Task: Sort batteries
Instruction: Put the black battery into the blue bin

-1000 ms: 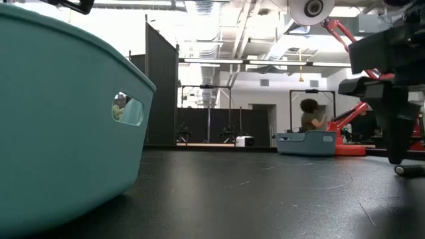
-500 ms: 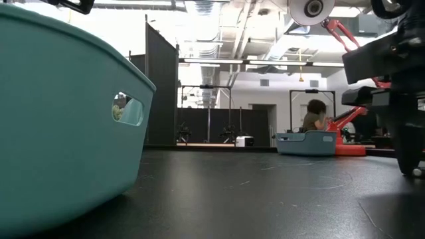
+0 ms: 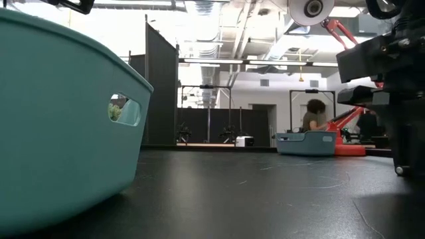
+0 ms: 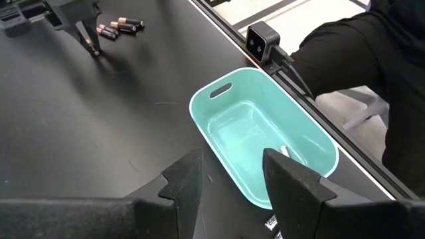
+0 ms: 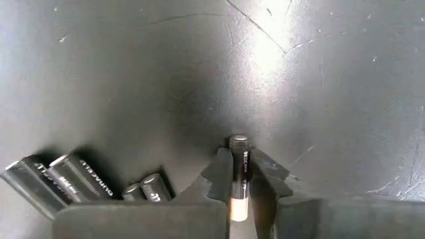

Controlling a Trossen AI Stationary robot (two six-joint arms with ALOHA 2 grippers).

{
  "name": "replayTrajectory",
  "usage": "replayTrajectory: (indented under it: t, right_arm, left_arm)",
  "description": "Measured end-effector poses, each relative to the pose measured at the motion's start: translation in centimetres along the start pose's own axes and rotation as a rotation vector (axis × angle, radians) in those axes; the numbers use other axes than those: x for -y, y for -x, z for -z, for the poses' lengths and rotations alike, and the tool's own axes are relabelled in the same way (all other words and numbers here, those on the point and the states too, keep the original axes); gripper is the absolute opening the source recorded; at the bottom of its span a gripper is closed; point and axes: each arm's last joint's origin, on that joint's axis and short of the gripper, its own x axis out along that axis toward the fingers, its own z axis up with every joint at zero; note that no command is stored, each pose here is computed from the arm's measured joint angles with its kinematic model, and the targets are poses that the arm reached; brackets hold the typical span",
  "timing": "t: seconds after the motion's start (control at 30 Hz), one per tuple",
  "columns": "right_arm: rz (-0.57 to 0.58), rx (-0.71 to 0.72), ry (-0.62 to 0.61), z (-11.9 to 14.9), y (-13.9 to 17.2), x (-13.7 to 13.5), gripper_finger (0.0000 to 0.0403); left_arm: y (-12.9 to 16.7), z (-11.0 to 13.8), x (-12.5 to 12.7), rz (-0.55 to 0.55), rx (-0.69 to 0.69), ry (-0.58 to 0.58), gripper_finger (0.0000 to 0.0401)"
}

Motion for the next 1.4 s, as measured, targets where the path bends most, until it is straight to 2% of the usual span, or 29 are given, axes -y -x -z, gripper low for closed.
replayTrajectory:
  t: [0.27, 0.67, 0.93, 1.17, 1.4]
  right_arm:
    - [-0.010, 0.005, -0.017, -0.1, 0.0, -0.1, 0.0005]
    - [-0.013, 0.001, -0.002, -0.6, 0.5, -0.1, 0.0001]
    - [-0.006, 0.047, 0.012, -1.3, 0.9, -0.2, 0.0001]
    - [0.012, 0.132, 0.000, -2.1, 1.5, 0.3, 0.0001]
    - [0.073, 0.291, -0.018, -2.9, 4.1, 1.7, 0.0001]
  left_arm:
    - [0.0, 0.0, 0.0, 0.000, 0.000, 0.000, 0.0152]
    - [0.0, 0.0, 0.0, 0.000, 0.003, 0.000, 0.0152]
    - [0.0, 0.0, 0.0, 0.000, 0.004, 0.000, 0.0152]
    - [0.0, 0.0, 0.0, 0.000, 0.004, 0.000, 0.0152]
    - [0.0, 0.0, 0.0, 0.000, 0.004, 0.000, 0.0152]
